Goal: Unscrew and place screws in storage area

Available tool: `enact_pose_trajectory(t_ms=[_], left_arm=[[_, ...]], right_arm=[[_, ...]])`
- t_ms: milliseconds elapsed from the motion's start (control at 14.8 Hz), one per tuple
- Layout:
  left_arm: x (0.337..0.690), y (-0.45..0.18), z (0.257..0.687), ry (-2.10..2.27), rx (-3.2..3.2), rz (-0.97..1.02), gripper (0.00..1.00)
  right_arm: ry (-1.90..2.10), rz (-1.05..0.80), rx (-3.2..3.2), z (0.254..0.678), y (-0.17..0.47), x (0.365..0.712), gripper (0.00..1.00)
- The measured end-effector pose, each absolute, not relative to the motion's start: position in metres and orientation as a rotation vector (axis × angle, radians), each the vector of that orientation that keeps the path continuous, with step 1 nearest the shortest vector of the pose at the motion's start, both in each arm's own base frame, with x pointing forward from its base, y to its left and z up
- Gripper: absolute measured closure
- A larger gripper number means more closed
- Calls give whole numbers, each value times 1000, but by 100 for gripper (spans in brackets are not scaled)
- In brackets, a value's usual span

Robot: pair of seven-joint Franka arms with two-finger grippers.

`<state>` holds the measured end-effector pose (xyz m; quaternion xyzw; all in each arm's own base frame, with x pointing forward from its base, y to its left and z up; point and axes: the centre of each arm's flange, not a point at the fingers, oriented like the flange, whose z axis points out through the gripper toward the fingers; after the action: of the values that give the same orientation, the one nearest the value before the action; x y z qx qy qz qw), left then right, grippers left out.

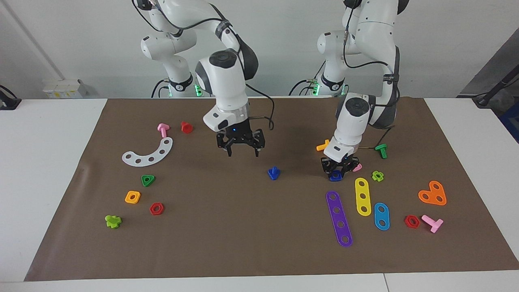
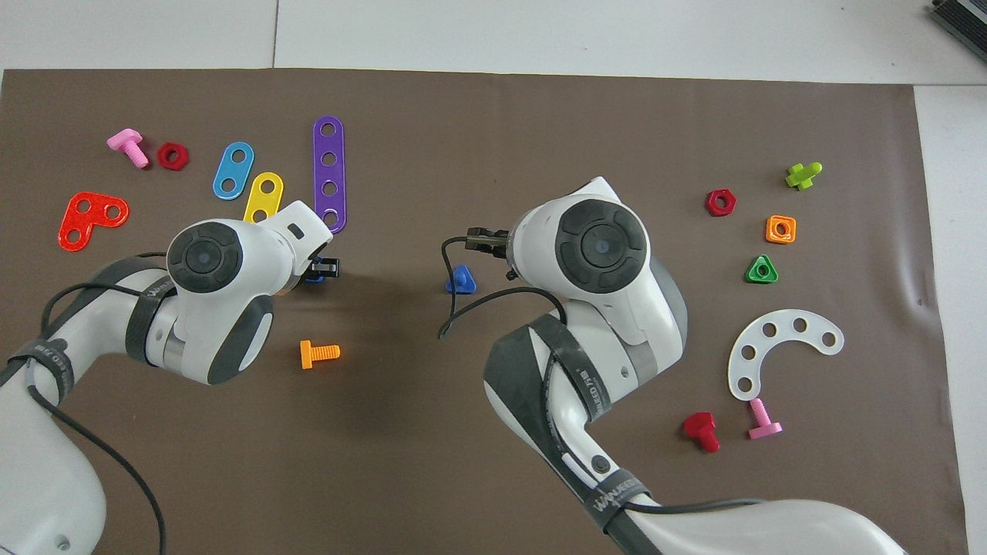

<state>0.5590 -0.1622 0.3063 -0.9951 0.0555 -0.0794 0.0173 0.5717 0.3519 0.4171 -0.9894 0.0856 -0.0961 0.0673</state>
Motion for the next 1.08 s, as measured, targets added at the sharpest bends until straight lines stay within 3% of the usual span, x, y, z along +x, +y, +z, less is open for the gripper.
enact_pose_trajectory(t_ms=[203,610,746,881,1085], left_arm=[[561,-161,334,173,-3073,-279,0],[554,-133,416,201,-2980,-236,0],[551,-120,442,195,-3011,-230,0],[548,-100,471,212,-3069,-219,0],[544,-63,530,275,-3099,-170,0]], right_arm=[[187,-252,-3008,389,390,558,0],[-4,-332,-3049,327,443,559,3],[-29,-348,-3050,320,443,562,8],[-50,-355,-3057,318,443,562,22],[-64,-352,-3068,314,442,561,26]])
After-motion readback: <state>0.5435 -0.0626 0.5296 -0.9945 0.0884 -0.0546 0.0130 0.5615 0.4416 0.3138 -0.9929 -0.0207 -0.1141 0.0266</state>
